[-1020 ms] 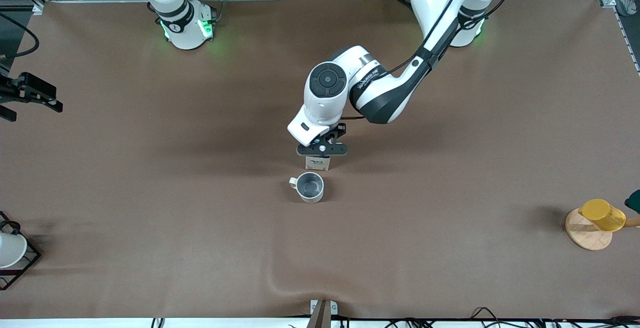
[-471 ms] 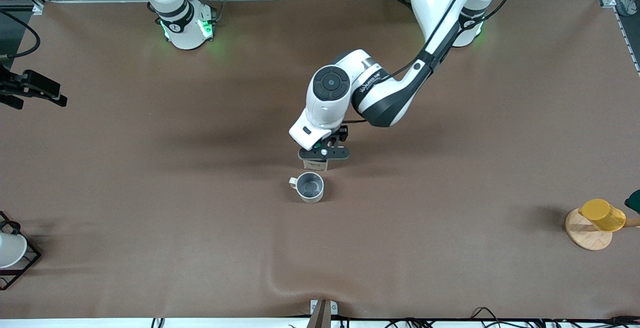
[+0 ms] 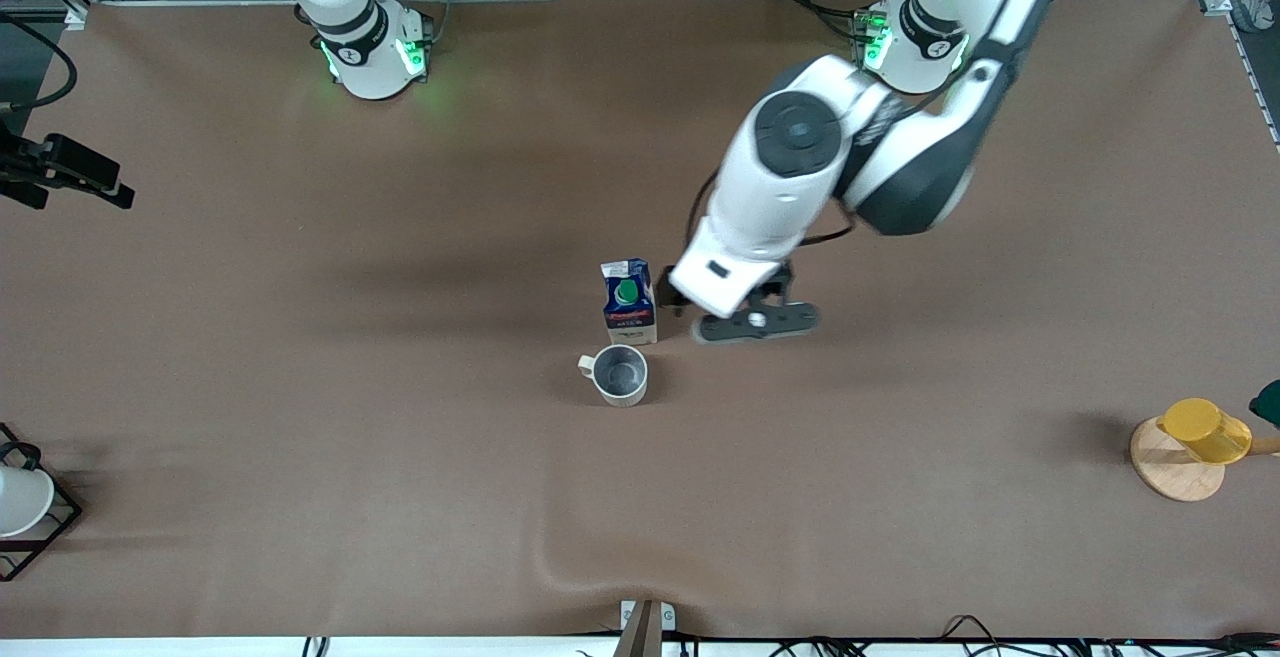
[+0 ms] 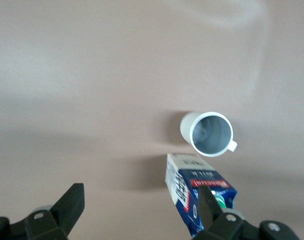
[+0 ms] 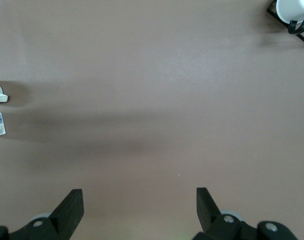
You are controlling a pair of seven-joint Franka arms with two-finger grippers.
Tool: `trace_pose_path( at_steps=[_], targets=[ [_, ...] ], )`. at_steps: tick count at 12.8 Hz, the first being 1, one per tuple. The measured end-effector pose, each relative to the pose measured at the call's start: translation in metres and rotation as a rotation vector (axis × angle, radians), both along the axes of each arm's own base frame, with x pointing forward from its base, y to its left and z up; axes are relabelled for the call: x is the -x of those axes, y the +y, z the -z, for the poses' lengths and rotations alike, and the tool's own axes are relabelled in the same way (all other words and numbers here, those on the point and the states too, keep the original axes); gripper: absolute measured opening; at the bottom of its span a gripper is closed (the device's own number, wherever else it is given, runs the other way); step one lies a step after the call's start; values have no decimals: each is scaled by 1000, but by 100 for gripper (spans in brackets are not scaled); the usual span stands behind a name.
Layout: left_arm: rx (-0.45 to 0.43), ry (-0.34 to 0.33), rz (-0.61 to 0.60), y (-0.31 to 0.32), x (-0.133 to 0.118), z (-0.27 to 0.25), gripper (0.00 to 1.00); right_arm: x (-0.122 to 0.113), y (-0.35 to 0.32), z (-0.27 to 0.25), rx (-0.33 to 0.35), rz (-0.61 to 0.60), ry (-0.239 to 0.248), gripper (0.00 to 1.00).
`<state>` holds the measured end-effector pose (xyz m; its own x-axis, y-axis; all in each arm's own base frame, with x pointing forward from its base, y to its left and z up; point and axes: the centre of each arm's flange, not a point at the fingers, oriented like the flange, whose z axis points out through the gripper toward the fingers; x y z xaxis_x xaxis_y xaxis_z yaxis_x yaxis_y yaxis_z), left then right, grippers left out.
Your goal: Place milk next to cup
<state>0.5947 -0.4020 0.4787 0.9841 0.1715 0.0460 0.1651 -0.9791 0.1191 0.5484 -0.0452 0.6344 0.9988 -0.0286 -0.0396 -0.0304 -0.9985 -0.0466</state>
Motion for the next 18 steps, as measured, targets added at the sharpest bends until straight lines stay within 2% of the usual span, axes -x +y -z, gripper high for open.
trace_pose_path(
  at_steps=[3, 5, 9, 11, 18],
  targets=[
    [-19, -3, -25, 21, 0, -25, 100, 0, 0, 0, 0, 1, 0, 100],
    [-59, -28, -40, 56, -10, -46, 100, 0, 0, 0, 0, 2, -1, 100],
    [-131, 12, -13, 140, -18, -81, 100, 2, -5, -5, 1, 19, -2, 100],
    [-145, 12, -2, 173, -19, -94, 100, 2, -7, -5, 1, 22, -2, 100],
    [-172, -31, 56, 237, -8, -135, 100, 2, -6, -5, 1, 22, -1, 100]
  ],
)
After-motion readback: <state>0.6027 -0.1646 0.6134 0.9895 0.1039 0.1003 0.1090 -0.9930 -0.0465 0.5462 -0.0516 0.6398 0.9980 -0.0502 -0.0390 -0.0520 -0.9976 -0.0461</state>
